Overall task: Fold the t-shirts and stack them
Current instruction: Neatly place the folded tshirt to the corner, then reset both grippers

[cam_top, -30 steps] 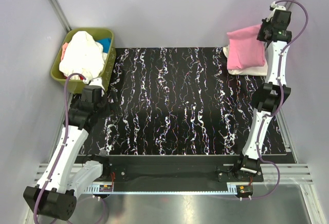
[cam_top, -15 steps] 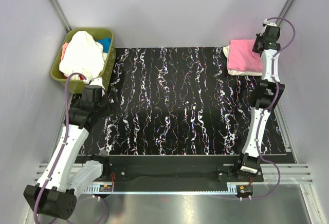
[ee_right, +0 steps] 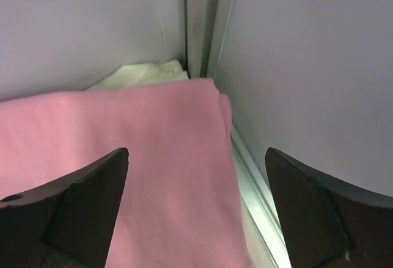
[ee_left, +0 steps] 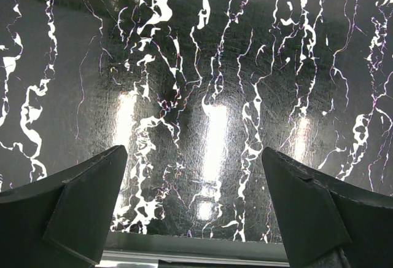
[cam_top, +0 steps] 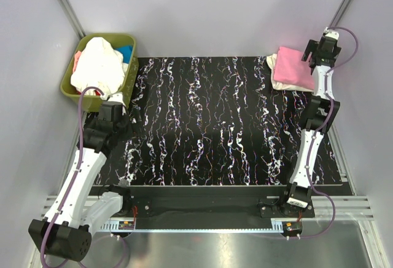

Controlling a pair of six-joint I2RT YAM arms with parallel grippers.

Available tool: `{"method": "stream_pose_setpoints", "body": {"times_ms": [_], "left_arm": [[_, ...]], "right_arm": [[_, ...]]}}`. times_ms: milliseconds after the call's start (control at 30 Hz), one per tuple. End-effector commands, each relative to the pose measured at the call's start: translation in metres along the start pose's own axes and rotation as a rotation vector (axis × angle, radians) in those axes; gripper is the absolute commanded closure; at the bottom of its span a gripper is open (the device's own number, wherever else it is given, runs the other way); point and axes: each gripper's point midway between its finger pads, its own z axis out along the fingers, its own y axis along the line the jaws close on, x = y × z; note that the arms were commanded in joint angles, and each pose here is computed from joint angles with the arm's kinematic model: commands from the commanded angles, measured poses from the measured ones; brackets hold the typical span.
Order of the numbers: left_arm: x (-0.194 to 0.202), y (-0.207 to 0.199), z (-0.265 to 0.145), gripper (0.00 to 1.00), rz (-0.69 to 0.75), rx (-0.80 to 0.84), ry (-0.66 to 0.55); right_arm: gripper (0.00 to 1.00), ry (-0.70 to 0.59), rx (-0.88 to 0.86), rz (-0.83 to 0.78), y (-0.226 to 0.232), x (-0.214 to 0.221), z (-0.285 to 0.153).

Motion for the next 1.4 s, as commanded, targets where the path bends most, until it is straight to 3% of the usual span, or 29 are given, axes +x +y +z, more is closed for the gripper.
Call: {"method": "stream_pose_setpoints", "body": {"times_ms": [0, 133, 167, 233, 267, 333, 400, 433, 500, 533, 600, 633, 667, 700, 800, 833, 867, 900, 967, 1000, 1200, 1367], "left_arm": [[-0.01, 0.002, -0.001, 0.01, -0.007, -0.012, -0.049], [-0.012, 0.002, -0.005, 0.01, -0.008, -0.003, -0.065], [-0.013, 0.001, -0.006, 0.01, -0.009, 0.0, -0.07], [-0.014, 0.001, -0.008, 0.01, -0.011, 0.004, -0.082], [-0.015, 0.001, -0.009, 0.01, -0.011, 0.007, -0.086], [-0.016, 0.001, -0.012, 0.01, -0.013, 0.01, -0.099], [-0.016, 0.002, -0.014, 0.01, -0.017, 0.009, -0.104], [-0.018, 0.002, -0.015, 0.01, -0.019, 0.009, -0.114], [-0.018, 0.003, -0.017, 0.01, -0.023, 0.007, -0.123], [-0.018, 0.003, -0.019, 0.01, -0.024, 0.008, -0.129], [-0.019, 0.005, -0.021, 0.01, -0.03, 0.0, -0.138], [-0.02, 0.005, -0.023, 0.01, -0.032, 0.001, -0.146], [-0.02, 0.006, -0.023, 0.01, -0.033, 0.001, -0.149], [-0.021, 0.005, -0.024, 0.01, -0.034, 0.004, -0.154], [-0.021, 0.005, -0.025, 0.01, -0.034, 0.01, -0.157], [-0.021, 0.005, -0.024, 0.01, -0.034, 0.009, -0.153], [-0.021, 0.004, -0.024, 0.01, -0.033, 0.009, -0.149], [-0.021, 0.004, -0.025, 0.01, -0.033, 0.011, -0.15], [-0.022, 0.001, -0.026, 0.01, -0.033, 0.026, -0.15], [-0.023, 0.0, -0.027, 0.01, -0.027, 0.035, -0.152], [-0.024, -0.002, -0.032, 0.01, -0.023, 0.054, -0.179], [-0.023, -0.004, -0.03, 0.01, -0.018, 0.065, -0.169]], "right_arm": [[0.0, -0.065, 0.056, 0.104, -0.009, -0.015, 0.003], [0.0, -0.077, 0.042, 0.187, -0.008, -0.04, -0.022], [0.0, -0.131, 0.005, 0.212, -0.005, -0.074, -0.042], [0.0, -0.111, -0.033, 0.264, 0.004, -0.075, -0.056], [0.0, -0.15, -0.069, 0.284, 0.008, -0.103, -0.08], [0.0, -0.107, -0.102, 0.325, 0.022, -0.096, -0.096], [0.0, -0.127, -0.157, 0.375, 0.035, -0.12, -0.132], [0.0, -0.072, -0.175, 0.381, 0.045, -0.101, -0.138], [0.0, -0.071, -0.249, 0.425, 0.071, -0.117, -0.181], [0.0, -0.011, -0.263, 0.428, 0.083, -0.09, -0.188], [0.0, -0.012, -0.378, 0.446, 0.126, -0.096, -0.24], [0.0, 0.04, -0.397, 0.433, 0.142, -0.062, -0.248], [0.0, 0.03, -0.486, 0.422, 0.164, -0.066, -0.282], [0.0, 0.113, -0.559, 0.358, 0.206, -0.019, -0.308], [0.0, 0.128, -0.755, 0.264, 0.268, 0.018, -0.388], [0.0, 0.158, -0.774, 0.249, 0.273, 0.054, -0.395], [0.0, 0.172, -0.819, 0.289, 0.277, 0.06, -0.415], [0.0, 0.257, -0.832, 0.283, 0.278, 0.107, -0.426], [0.0, 0.272, -0.924, 0.369, 0.284, 0.116, -0.45], [0.0, 0.313, -0.924, 0.357, 0.279, 0.142, -0.454], [0.0, 0.392, -1.03, 0.278, 0.278, 0.194, -0.491], [0.0, 0.307, -1.062, 0.298, 0.276, 0.188, -0.491]]}}
